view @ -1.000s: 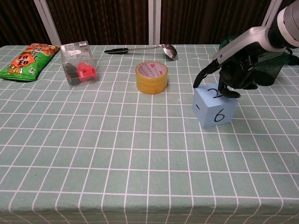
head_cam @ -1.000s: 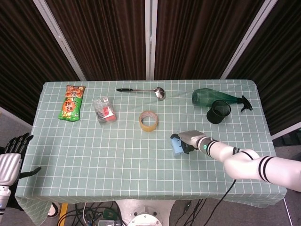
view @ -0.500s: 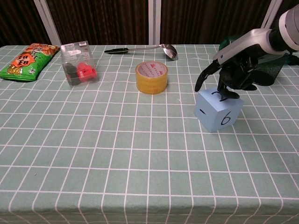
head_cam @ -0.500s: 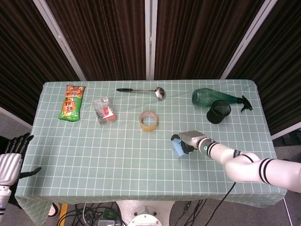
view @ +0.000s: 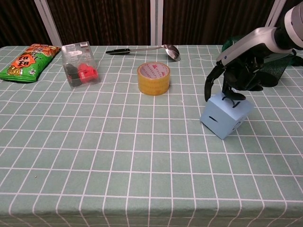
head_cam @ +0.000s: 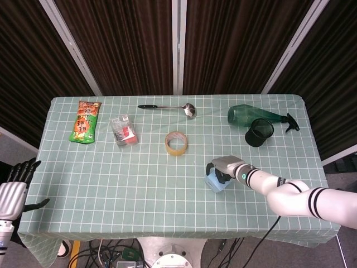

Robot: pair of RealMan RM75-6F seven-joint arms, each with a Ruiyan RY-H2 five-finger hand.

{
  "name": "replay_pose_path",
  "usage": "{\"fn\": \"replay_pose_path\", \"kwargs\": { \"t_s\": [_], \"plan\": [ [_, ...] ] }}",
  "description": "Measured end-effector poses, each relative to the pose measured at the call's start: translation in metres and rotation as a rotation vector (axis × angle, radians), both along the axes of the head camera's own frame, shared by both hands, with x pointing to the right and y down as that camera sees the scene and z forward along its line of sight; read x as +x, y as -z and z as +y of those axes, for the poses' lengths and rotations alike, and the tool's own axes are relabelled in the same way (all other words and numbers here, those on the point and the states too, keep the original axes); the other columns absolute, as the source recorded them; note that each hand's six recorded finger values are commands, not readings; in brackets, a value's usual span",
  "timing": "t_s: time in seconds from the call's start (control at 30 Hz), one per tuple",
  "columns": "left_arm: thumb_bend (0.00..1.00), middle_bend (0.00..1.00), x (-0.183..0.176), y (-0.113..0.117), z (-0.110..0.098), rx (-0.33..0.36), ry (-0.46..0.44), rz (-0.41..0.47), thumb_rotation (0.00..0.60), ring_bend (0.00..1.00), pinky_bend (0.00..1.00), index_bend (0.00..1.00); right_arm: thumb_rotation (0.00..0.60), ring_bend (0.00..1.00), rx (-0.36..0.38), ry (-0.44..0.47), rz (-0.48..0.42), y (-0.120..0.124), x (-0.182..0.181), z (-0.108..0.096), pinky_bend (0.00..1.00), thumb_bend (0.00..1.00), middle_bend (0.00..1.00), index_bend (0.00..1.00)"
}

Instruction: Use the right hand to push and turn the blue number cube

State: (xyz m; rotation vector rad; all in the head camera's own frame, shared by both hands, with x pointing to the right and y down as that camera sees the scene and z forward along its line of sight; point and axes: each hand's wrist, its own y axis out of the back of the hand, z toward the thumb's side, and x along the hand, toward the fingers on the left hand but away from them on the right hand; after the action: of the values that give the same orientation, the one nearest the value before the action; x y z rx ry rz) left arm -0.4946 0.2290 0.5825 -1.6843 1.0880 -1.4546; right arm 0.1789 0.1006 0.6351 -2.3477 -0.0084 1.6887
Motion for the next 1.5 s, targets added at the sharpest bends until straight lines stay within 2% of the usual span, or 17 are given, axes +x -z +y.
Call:
{"fn": "replay_pose_path", "kwargs": {
  "t_s": [0.87, 1.27, 1.43, 1.5],
  "plan": [
    [0.0, 0.0, 0.002, 0.003, 0.001, 0.005, -0.006, -0.006, 0.6, 0.0, 0.01, 0.05, 0.6, 0.84, -0.024, 0.133, -0.009, 0.013, -0.002, 0.03, 0.71, 1.0, 1.0, 0.34],
    [0.0, 0.0, 0.002, 0.002, 0.001, 0.005, -0.005, -0.007, 0.6, 0.0, 0.01, 0.05, 0.6, 0.84, -0.025, 0.138, 0.007, 0.012, 0.003, 0.033, 0.71, 1.0, 1.0, 0.38],
    [0.0, 0.0, 0.002, 0.001, 0.001, 0.006, -0.004, -0.006, 0.6, 0.0, 0.01, 0.05, 0.6, 0.84, 0.008, 0.099, -0.027, 0.017, 0.001, 0.029, 0.71, 1.0, 1.0, 0.25],
    [0.0, 0.0, 0.002, 0.001, 0.001, 0.007, -0.003, -0.006, 0.6, 0.0, 0.01, 0.05, 0.6, 0.84, 0.031, 0.071, -0.05, 0.021, 0.002, 0.028, 0.71, 1.0, 1.0, 0.24]
  ]
}}
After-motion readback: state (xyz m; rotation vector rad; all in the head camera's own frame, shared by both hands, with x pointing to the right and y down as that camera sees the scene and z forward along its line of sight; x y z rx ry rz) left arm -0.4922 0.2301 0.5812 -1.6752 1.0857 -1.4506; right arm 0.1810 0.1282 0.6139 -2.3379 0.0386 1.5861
